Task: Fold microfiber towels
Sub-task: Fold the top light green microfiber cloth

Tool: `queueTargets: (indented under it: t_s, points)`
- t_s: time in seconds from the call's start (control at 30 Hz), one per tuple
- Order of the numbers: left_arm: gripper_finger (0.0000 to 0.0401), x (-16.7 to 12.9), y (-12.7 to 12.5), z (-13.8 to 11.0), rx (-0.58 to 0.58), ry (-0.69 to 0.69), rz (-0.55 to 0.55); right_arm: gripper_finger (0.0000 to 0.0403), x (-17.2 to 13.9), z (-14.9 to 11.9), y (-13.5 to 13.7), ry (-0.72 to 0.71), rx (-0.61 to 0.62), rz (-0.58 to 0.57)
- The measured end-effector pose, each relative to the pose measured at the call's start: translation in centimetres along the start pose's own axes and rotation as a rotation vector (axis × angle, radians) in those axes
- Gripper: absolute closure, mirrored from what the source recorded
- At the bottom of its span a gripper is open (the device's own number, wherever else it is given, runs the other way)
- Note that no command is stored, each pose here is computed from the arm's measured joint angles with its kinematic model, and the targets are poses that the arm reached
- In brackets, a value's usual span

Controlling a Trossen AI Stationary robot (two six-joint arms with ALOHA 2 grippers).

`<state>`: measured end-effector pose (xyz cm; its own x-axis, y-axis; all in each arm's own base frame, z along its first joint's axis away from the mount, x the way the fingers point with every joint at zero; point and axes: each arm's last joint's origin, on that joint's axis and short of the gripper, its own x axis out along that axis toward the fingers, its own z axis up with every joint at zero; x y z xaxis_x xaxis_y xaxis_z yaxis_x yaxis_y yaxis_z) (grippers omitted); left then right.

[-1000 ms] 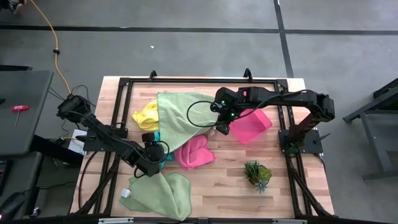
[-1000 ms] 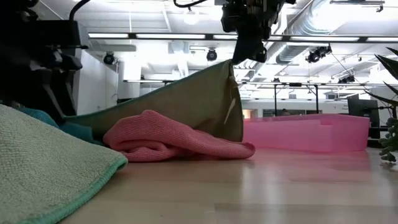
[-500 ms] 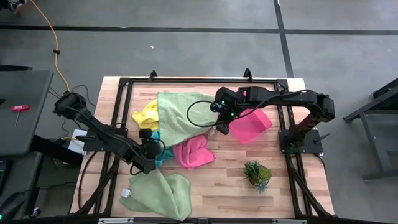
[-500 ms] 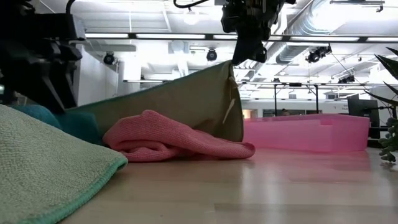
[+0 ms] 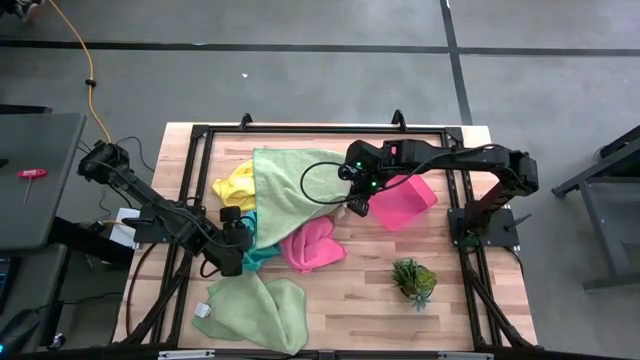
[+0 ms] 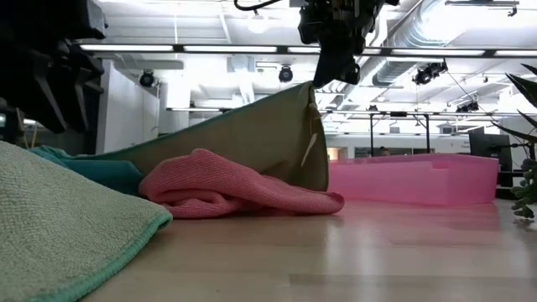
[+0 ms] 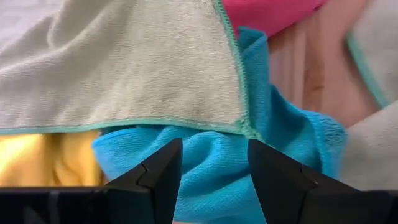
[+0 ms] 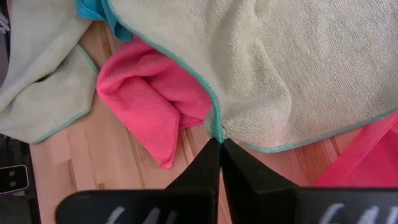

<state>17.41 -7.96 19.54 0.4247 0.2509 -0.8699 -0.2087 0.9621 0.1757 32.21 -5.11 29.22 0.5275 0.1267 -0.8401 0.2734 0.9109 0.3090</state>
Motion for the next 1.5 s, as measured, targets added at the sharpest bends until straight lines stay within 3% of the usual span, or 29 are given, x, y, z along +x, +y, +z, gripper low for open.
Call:
queueTargets:
  t_s: [0.27,0.53,0.9,1.1,1.23,1.5]
  points:
    - [0.0231,0.8,-1.3,-0.2,-0.017,-0.045,-0.154,0.0403,0.0,0.0,0.0,-0.001,0.0,-0.001]
    - [0.0231,1.2,-1.2,-1.2,-0.009,-0.067,-0.051,0.0403,0.0,0.0,0.0,0.0,0.008,-0.002]
    - [0.0231,2.1,-1.9,-1.4,0.102,-0.016,-0.063,0.0403,0.0,0.0,0.0,-0.001,0.008,-0.002]
    - [0.0236,2.2,-2.0,-1.5,0.108,-0.029,-0.026,0.0403,0.0,0.0,0.0,-0.001,0.008,-0.004]
    - [0.027,2.2,-1.9,-1.4,0.105,-0.033,-0.017,0.0403,0.0,0.0,0.0,-0.001,0.008,-0.004]
    - [0.0385,2.2,-2.0,-1.5,0.106,-0.021,-0.036,0.0403,0.0,0.0,0.0,-0.001,0.008,-0.004]
